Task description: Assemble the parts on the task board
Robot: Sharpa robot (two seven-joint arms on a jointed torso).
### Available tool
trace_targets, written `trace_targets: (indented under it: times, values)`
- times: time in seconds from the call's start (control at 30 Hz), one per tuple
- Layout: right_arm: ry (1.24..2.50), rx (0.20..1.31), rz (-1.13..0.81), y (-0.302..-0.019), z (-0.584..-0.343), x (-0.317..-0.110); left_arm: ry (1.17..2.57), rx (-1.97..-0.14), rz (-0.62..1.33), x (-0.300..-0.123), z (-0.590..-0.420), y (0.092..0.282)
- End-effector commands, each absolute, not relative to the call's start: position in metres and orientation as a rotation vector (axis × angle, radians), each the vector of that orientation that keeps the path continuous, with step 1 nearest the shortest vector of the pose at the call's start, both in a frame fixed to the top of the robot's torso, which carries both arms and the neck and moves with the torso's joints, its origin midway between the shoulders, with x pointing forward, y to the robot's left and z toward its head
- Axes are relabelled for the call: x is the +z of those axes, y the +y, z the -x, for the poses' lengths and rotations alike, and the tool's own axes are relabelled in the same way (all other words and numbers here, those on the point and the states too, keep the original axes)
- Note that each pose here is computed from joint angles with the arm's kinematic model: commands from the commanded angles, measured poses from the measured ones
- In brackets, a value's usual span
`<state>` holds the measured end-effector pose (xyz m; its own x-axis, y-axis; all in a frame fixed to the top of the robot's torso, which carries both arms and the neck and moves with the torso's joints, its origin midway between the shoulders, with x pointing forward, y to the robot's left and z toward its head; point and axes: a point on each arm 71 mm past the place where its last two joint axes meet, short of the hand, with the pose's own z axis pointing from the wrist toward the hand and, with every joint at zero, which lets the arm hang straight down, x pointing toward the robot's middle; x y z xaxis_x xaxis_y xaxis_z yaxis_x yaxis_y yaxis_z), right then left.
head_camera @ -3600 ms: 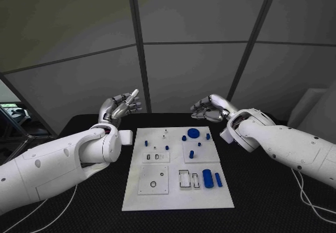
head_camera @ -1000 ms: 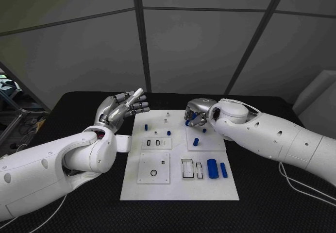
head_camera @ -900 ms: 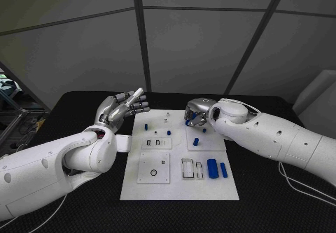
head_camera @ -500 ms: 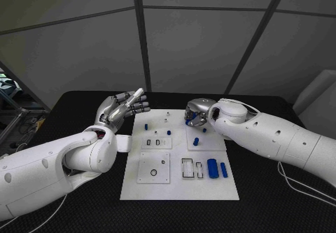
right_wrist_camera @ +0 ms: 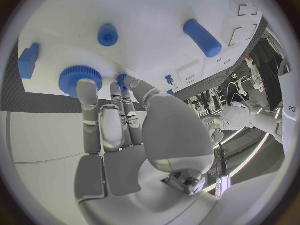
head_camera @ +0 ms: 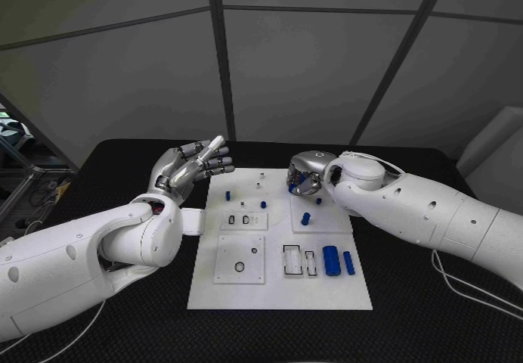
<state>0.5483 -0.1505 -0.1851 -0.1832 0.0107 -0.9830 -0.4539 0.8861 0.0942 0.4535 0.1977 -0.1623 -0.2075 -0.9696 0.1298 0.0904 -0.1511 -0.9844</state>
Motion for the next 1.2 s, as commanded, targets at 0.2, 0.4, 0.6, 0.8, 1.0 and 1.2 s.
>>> trace_targets:
  times: [0.2,0.4,0.6,0.8,1.0,1.2]
  values:
    - [1.565,0.467,0.302,-0.145,-0.545,-0.171,1.205,-1.524,1.119,-0.161,-0.454,0.198]
    - [1.489,0.479,0.266,-0.139,-0.545,-0.164,1.204,-1.521,1.12,-0.162,-0.455,0.199]
    - [1.443,0.489,0.239,-0.132,-0.551,-0.162,1.204,-1.519,1.12,-0.162,-0.456,0.198]
    - [1.442,0.5,0.235,-0.123,-0.557,-0.164,1.206,-1.526,1.119,-0.162,-0.455,0.196]
    - [1.447,0.51,0.236,-0.114,-0.56,-0.165,1.207,-1.532,1.118,-0.162,-0.455,0.194]
    - [1.457,0.511,0.24,-0.108,-0.562,-0.167,1.207,-1.533,1.118,-0.161,-0.455,0.193]
